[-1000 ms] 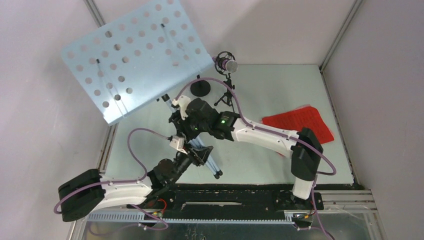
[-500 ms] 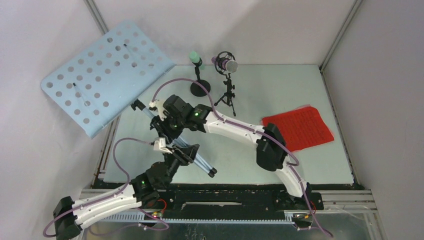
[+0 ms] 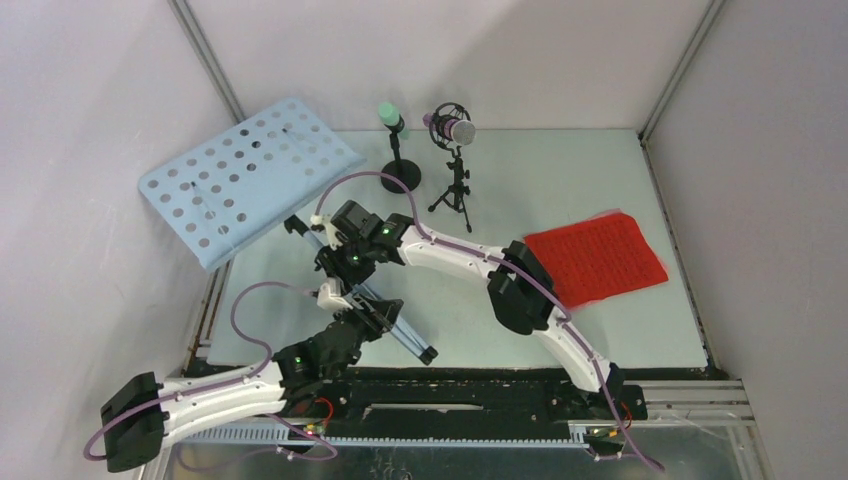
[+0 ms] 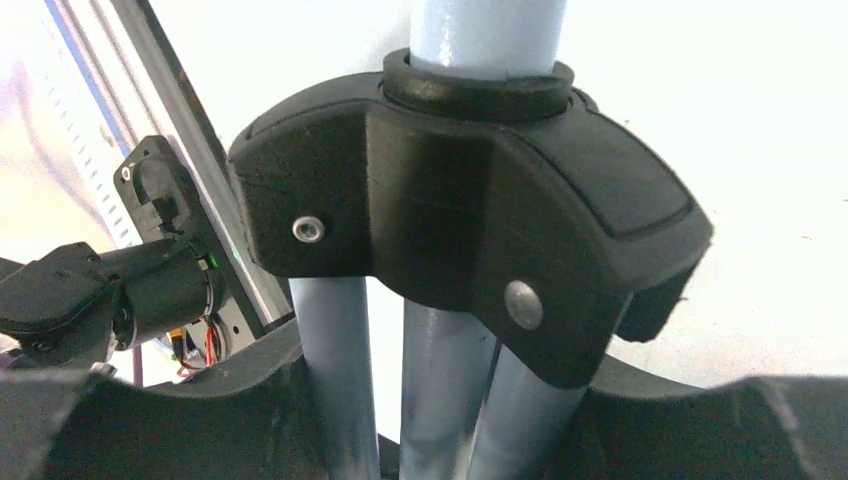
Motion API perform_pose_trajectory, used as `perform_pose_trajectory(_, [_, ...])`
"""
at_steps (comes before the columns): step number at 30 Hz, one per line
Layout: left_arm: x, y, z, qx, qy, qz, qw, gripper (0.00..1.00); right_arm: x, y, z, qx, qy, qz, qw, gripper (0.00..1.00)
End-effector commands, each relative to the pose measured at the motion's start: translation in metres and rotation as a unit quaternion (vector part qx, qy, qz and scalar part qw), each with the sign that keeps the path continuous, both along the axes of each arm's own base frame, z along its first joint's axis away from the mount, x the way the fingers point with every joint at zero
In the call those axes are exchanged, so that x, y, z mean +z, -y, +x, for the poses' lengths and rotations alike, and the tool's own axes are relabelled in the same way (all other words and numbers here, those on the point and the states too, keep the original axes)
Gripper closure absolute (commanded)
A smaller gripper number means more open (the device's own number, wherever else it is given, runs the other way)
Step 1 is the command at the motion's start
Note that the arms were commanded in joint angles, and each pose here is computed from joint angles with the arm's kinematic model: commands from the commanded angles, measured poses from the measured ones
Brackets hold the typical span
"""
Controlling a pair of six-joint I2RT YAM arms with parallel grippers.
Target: Pack up the instrument practice props
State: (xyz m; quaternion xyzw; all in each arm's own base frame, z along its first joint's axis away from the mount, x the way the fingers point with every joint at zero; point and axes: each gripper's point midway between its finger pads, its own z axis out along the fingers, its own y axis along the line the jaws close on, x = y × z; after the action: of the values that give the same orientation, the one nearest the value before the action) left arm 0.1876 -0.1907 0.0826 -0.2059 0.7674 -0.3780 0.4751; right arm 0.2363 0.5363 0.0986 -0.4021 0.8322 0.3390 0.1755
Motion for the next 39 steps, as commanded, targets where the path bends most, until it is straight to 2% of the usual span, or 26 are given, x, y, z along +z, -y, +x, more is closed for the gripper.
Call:
perform_pose_trajectory(1, [-0.032,-0.021,-0.003,0.019,0.004,0.033,0.999,1.0,0.019,-0.003,0.064,-0.037,0.092,0.035,0.994,1.0])
perform_pose_trajectory(10, [-0.035,-0.031,-0.003,0.036,-0.005,0.048,0.998,0.96,-0.027,0.007,0.078,-0.056,0.068,0.0,0.996,1.0])
perform_pose_trajectory(15, [-0.04,-0.039,-0.003,0.055,-0.02,0.057,0.997,0.88,-0.042,0.006,0.086,-0.07,0.054,-0.003,0.996,1.0])
perform_pose_trajectory(18, [-0.04,-0.04,-0.003,0.059,-0.024,0.057,0.996,0.76,-0.049,0.006,0.091,-0.078,0.047,-0.005,0.996,1.0])
perform_pose_trajectory(20, [-0.04,-0.04,-0.003,0.059,-0.028,0.064,0.996,0.57,-0.055,0.006,0.094,-0.084,0.038,-0.005,0.996,1.0])
perform_pose_trajectory(23, [-0.041,-0.046,-0.004,0.064,-0.036,0.084,0.994,0.35,-0.055,0.003,0.098,-0.091,0.034,0.001,0.995,1.0])
perform_pose_trajectory(25, [-0.024,-0.047,-0.002,0.071,-0.034,0.085,0.993,0.26,-0.054,0.0,0.101,-0.097,0.032,0.007,0.995,1.0])
perform_pose_trajectory(29, [0.0,-0.059,-0.003,0.084,-0.033,0.106,0.99,0.14,-0.049,-0.004,0.107,-0.112,0.031,0.018,0.993,1.0])
perform_pose_trajectory(31, [0.012,-0.066,-0.005,0.092,-0.037,0.112,0.989,0.02,-0.045,-0.005,0.111,-0.124,0.029,0.026,0.992,1.0])
perform_pose_trajectory(39, [0.049,-0.089,-0.016,0.092,-0.049,0.149,0.983,0.0,-0.034,-0.012,0.126,-0.17,0.02,0.053,0.984,1.0])
